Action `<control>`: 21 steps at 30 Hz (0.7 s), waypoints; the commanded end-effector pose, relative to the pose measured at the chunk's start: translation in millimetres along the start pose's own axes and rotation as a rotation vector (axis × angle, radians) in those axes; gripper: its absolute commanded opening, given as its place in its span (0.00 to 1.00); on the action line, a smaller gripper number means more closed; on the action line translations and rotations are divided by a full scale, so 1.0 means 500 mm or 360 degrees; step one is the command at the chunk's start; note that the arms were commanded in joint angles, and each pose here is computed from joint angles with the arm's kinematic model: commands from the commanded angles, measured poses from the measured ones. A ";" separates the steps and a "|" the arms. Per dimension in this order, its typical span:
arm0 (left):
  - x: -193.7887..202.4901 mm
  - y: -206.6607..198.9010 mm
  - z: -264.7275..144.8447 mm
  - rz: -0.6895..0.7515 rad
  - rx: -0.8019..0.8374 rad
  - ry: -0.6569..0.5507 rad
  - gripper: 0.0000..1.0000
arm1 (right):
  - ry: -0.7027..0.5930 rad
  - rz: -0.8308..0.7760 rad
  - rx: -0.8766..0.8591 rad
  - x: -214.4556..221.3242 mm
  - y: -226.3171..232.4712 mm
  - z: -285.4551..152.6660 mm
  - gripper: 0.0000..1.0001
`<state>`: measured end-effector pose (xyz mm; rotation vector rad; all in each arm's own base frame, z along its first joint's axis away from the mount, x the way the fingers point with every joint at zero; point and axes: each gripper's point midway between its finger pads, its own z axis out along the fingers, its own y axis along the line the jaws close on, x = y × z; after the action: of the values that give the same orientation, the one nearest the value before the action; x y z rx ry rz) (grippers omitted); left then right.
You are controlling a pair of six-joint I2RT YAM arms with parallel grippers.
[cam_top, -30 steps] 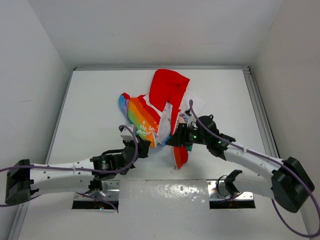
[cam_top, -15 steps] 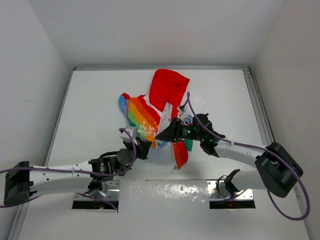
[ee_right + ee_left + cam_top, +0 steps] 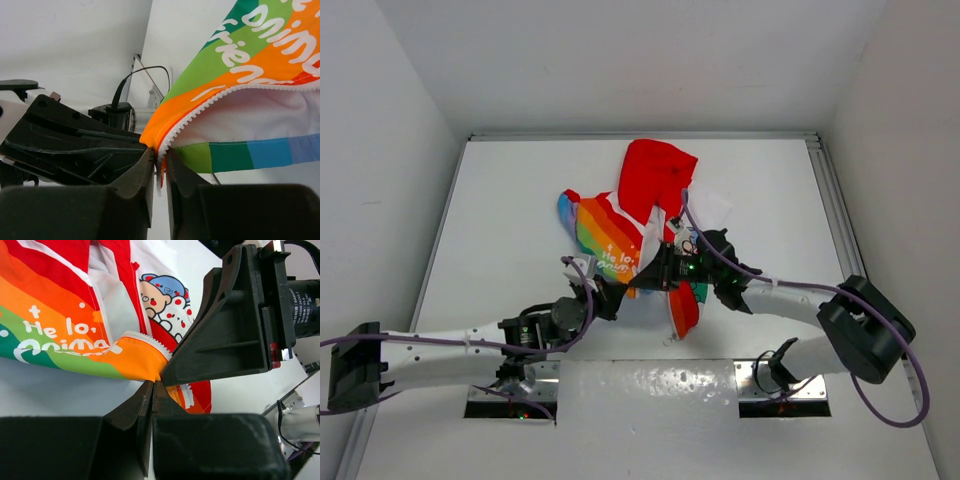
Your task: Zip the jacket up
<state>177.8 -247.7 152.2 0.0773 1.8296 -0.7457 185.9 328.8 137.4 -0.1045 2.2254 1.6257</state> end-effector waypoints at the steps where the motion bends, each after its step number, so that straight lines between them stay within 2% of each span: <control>1: -0.029 -0.034 -0.004 -0.0076 0.0110 -0.0064 0.00 | -0.0056 -0.0077 -0.0120 -0.029 0.048 0.014 0.13; 3: -0.024 -0.025 -0.007 -0.0081 0.0104 -0.0071 0.00 | -0.0052 -0.0057 -0.0125 -0.024 0.045 0.012 0.11; 5: -0.029 -0.025 -0.007 -0.0068 0.0084 -0.0064 0.00 | -0.0111 -0.0069 -0.0147 -0.033 0.051 0.008 0.01; 8: -0.026 -0.020 -0.010 -0.0097 0.0074 -0.0059 0.00 | -0.0155 -0.0090 -0.0181 -0.040 0.056 0.007 0.00; 9: -0.023 -0.021 -0.010 -0.0130 0.0072 -0.0050 0.04 | -0.0171 -0.0100 -0.0216 -0.038 0.059 0.002 0.00; 10: -0.026 -0.022 -0.011 -0.0152 0.0073 -0.0049 0.17 | -0.0229 -0.0161 -0.0330 -0.051 0.088 -0.002 0.00; 11: -0.027 -0.028 -0.014 -0.0171 0.0088 -0.0033 0.24 | -0.0249 -0.0183 -0.0374 -0.054 0.098 -0.005 0.00; 13: -0.034 -0.035 -0.021 -0.0277 0.0105 -0.0034 0.32 | -0.0322 -0.0291 -0.0517 -0.063 0.126 -0.013 0.00; 18: -0.049 -0.031 -0.041 -0.0485 0.0143 -0.0077 0.47 | -0.0375 -0.0303 -0.0758 -0.072 0.175 -0.026 0.00; 21: -0.061 -0.025 -0.047 -0.0543 0.0150 -0.0130 0.49 | -0.0393 -0.0273 -0.0878 -0.077 0.205 -0.039 0.00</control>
<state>166.1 -239.7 183.1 -0.1280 1.7796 -0.9924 199.9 342.0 176.1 -0.1177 1.8688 1.8187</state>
